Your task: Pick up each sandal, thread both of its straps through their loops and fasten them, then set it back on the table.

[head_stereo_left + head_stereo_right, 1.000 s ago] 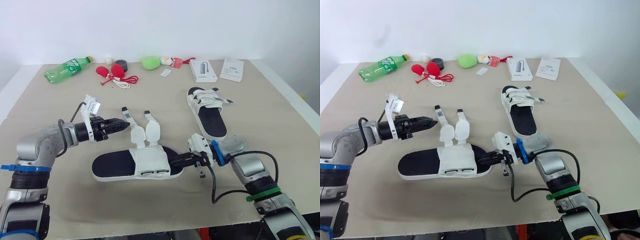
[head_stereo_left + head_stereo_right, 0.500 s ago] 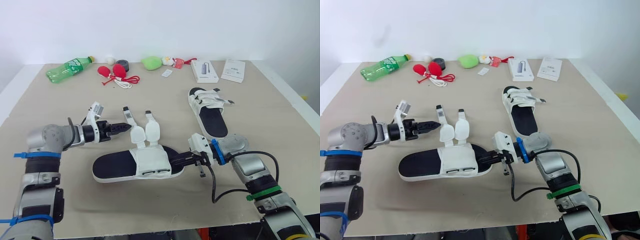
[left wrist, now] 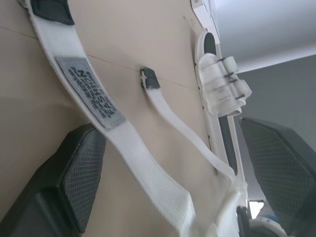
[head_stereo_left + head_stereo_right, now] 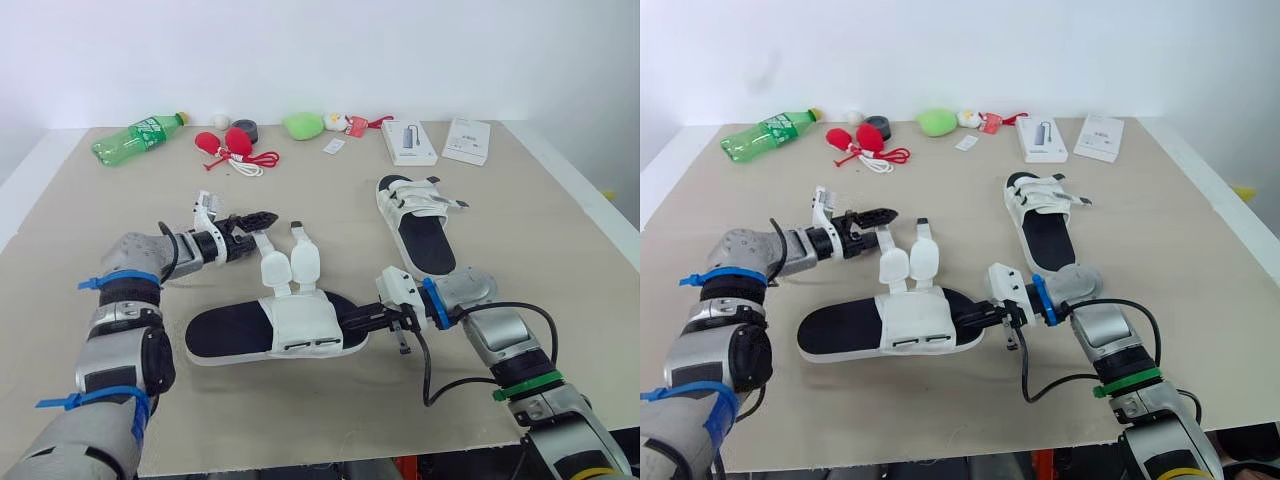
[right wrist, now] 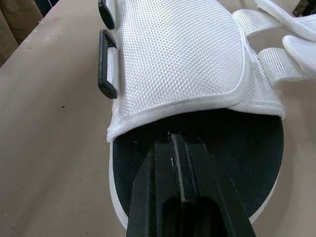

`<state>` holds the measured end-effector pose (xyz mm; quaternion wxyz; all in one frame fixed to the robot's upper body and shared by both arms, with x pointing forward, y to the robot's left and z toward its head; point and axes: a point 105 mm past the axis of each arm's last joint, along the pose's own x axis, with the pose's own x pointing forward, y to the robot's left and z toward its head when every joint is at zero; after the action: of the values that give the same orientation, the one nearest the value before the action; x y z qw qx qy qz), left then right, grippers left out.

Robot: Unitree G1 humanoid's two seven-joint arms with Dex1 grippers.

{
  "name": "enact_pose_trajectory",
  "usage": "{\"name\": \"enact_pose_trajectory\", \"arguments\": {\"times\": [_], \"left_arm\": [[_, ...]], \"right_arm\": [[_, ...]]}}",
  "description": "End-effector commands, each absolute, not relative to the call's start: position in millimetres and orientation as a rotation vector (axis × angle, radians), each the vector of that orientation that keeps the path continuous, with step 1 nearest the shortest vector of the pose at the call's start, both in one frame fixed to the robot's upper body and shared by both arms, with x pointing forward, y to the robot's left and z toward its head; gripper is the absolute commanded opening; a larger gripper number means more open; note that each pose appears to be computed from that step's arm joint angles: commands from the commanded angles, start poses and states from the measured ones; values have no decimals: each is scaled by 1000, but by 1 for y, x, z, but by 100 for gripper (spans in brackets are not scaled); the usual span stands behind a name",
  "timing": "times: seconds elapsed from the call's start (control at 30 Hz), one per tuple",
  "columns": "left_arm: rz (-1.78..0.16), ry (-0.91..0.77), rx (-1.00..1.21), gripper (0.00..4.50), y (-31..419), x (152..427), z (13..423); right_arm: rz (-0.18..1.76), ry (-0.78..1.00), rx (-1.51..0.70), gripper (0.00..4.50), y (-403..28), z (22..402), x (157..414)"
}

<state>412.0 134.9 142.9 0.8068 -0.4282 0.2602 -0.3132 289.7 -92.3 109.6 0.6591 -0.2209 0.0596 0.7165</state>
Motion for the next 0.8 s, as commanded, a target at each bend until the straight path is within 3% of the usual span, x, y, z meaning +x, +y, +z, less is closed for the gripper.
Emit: {"name": "enact_pose_trajectory", "arguments": {"times": [0.03,0.1,0.23,0.27,0.5,0.57,0.67,0.73,0.8], "left_arm": [[-699,528,-934,437,125,420,152],[-692,526,-926,414,123,422,150],[-643,497,-912,285,128,430,146],[-637,493,-912,212,128,431,145],[-696,386,-729,5,127,435,154],[-750,318,-617,5,124,434,163],[-847,159,-230,5,117,423,178],[-950,-100,183,5,105,399,202],[-1026,-322,440,5,92,369,220]], "right_arm": [[1610,147,-534,0,-95,110,290],[1608,148,-535,0,-95,110,290],[1606,152,-535,0,-95,111,290],[1606,153,-535,0,-95,110,289],[1610,164,-537,0,-96,110,288],[1610,165,-538,0,-96,109,288],[1614,166,-538,0,-96,109,288],[1618,168,-539,0,-96,108,288],[1619,170,-538,0,-96,108,287]]}}
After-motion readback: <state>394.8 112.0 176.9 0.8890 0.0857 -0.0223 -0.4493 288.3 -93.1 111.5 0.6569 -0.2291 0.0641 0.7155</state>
